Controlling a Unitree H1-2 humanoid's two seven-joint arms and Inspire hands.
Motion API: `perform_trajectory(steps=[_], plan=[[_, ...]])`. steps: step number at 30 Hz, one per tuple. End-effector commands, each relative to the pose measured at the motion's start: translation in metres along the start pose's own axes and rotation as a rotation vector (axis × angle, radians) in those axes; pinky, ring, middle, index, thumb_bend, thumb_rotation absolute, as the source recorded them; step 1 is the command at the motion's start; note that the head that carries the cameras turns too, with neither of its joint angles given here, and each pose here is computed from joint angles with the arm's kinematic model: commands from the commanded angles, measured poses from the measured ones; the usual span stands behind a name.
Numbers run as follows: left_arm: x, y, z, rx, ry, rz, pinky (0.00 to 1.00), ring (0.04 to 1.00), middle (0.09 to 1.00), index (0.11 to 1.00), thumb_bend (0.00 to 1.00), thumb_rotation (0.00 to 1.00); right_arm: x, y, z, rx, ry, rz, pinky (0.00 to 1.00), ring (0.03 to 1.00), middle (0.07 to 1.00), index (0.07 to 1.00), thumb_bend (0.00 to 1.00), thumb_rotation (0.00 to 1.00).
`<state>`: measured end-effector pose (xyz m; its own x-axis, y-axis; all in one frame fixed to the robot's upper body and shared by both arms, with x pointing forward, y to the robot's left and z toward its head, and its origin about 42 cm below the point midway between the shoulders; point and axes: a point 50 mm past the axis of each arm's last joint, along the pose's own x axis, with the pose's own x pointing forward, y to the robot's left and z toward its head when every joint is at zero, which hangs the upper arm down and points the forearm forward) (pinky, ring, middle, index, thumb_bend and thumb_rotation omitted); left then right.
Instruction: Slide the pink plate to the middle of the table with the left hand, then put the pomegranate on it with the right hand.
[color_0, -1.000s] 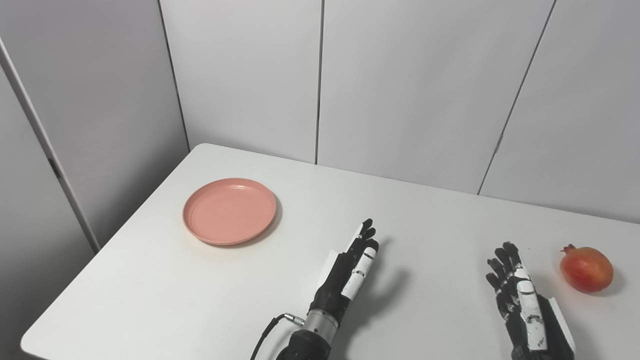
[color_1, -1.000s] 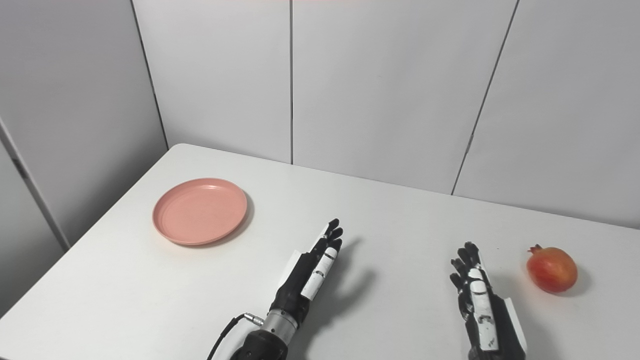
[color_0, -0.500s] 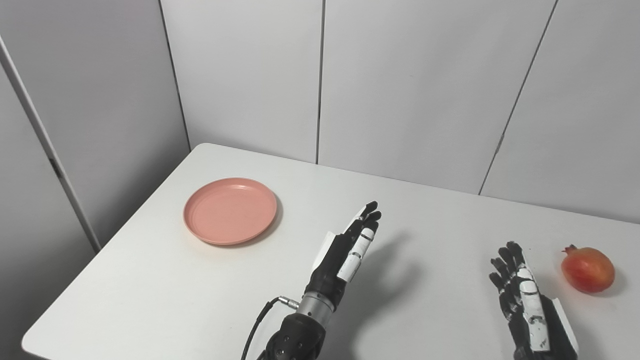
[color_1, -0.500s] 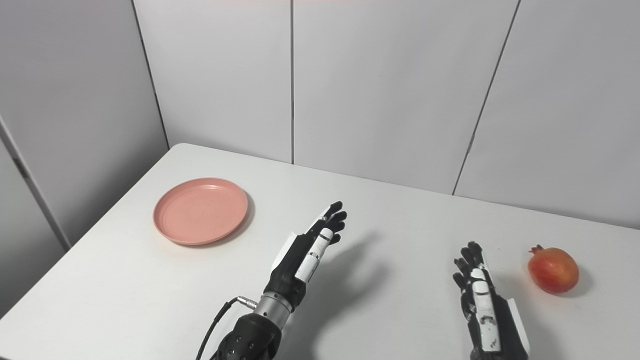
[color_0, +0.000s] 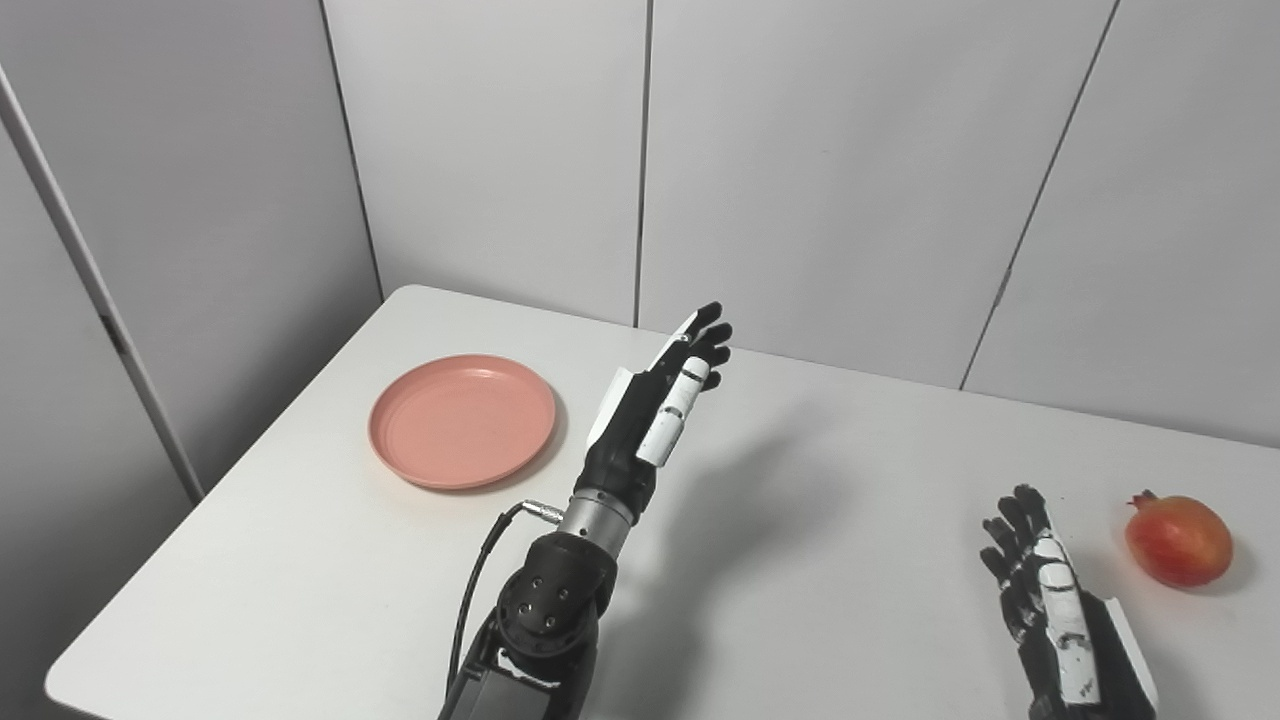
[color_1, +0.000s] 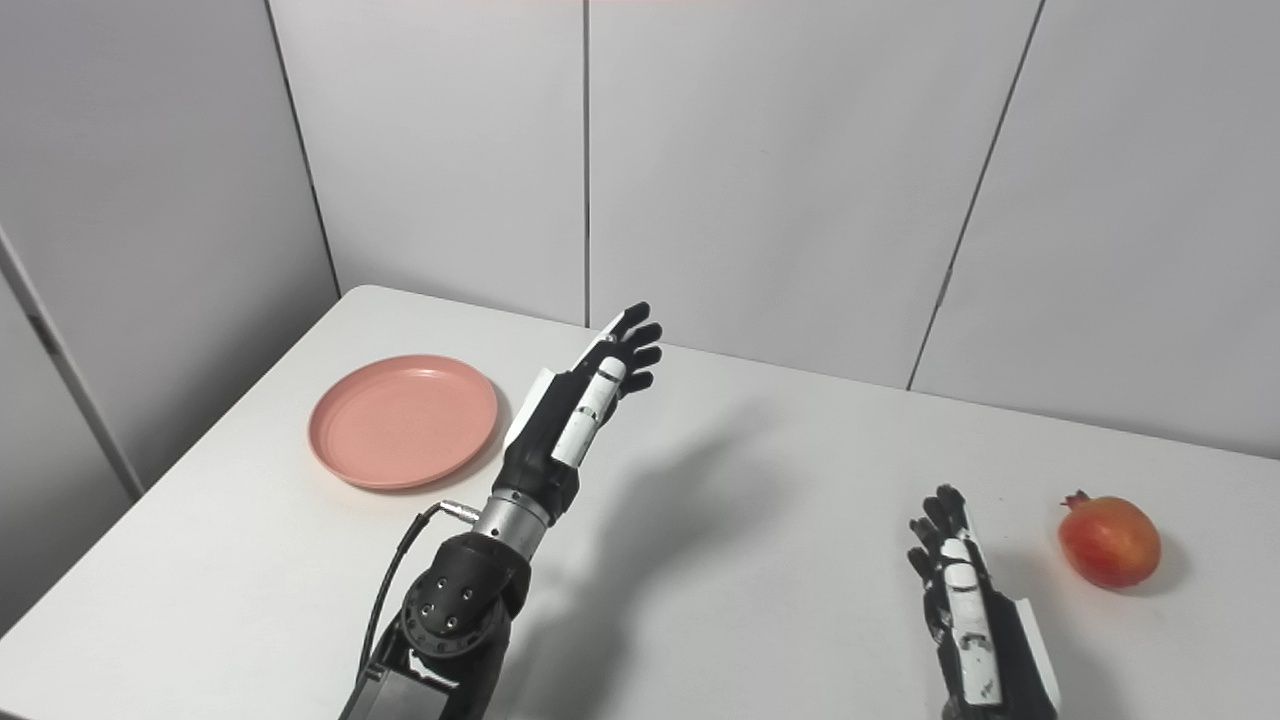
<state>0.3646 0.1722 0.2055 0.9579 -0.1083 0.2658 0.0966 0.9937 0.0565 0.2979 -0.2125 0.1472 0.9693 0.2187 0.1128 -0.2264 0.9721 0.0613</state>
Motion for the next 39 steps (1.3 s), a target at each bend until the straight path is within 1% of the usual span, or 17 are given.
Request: perform_trajectory(steps=[1,6,7,11,14,17,22,24,26,29,32,33,34,36,39], plan=[[0.02,0.011,0.035,0.009,-0.132,0.017,0.91,0.914,0.939,0.929,0.42,1.0,0.009,0.001,0.015,0.003,-0.064,0.006,1.0,1.0,1.0,1.0,0.11,1.0],[0.027,0.037,0.051,0.021,-0.179,0.056,0.93,0.928,0.946,0.931,0.42,1.0,0.01,0.002,0.015,0.004,-0.066,0.012,1.0,1.0,1.0,1.0,0.11,1.0],[0.029,0.043,0.054,0.027,-0.183,0.066,0.94,0.931,0.945,0.931,0.44,1.0,0.01,0.002,0.015,0.003,-0.065,0.012,1.0,1.0,1.0,1.0,0.11,1.0],[0.032,0.067,0.064,0.042,-0.185,0.101,0.94,0.925,0.938,0.921,0.45,1.0,0.008,0.002,0.015,0.004,-0.06,0.011,1.0,1.0,1.0,1.0,0.12,1.0],[0.033,0.084,0.07,0.045,-0.182,0.155,0.92,0.918,0.927,0.91,0.45,1.0,0.008,0.001,0.014,0.008,-0.062,0.011,1.0,1.0,1.0,1.0,0.13,1.0],[0.033,0.097,0.074,0.052,-0.191,0.197,0.92,0.914,0.92,0.902,0.44,1.0,0.009,0.001,0.013,0.011,-0.062,0.013,1.0,1.0,1.0,1.0,0.12,1.0],[0.033,0.123,0.08,0.102,-0.212,0.217,0.93,0.906,0.922,0.915,0.44,1.0,0.009,0.0,0.013,0.018,-0.064,0.015,1.0,1.0,1.0,1.0,0.13,1.0],[0.031,0.131,0.082,0.106,-0.2,0.242,0.93,0.913,0.926,0.917,0.45,1.0,0.009,-0.001,0.013,0.009,-0.062,0.011,1.0,1.0,1.0,1.0,0.13,1.0],[0.03,0.138,0.084,0.099,-0.203,0.262,0.93,0.92,0.93,0.922,0.45,1.0,0.009,-0.001,0.013,0.009,-0.06,0.012,1.0,1.0,1.0,1.0,0.13,1.0],[0.027,0.149,0.087,0.098,-0.197,0.318,0.93,0.919,0.925,0.916,0.46,1.0,0.009,-0.002,0.014,0.013,-0.06,0.011,1.0,1.0,1.0,1.0,0.12,1.0],[0.024,0.155,0.089,0.096,-0.193,0.339,0.91,0.911,0.924,0.909,0.42,1.0,0.009,-0.003,0.015,0.007,-0.062,0.01,1.0,1.0,1.0,1.0,0.11,1.0],[0.023,0.159,0.089,0.073,-0.192,0.346,0.91,0.911,0.924,0.908,0.42,1.0,0.008,-0.004,0.015,0.003,-0.065,0.01,1.0,1.0,1.0,1.0,0.11,1.0],[0.021,0.162,0.089,0.057,-0.191,0.35,0.9,0.915,0.925,0.904,0.39,1.0,0.008,-0.005,0.016,0.001,-0.067,0.011,1.0,1.0,1.0,1.0,0.11,1.0],[0.019,0.168,0.09,0.026,-0.183,0.358,0.9,0.92,0.927,0.9,0.36,1.0,0.007,-0.006,0.017,0.001,-0.067,0.014,1.0,1.0,1.0,1.0,0.11,1.0],[0.014,0.177,0.091,0.005,-0.174,0.378,0.92,0.922,0.927,0.9,0.34,1.0,0.007,-0.006,0.018,0.006,-0.058,0.022,1.0,1.0,1.0,1.0,0.11,1.0]])
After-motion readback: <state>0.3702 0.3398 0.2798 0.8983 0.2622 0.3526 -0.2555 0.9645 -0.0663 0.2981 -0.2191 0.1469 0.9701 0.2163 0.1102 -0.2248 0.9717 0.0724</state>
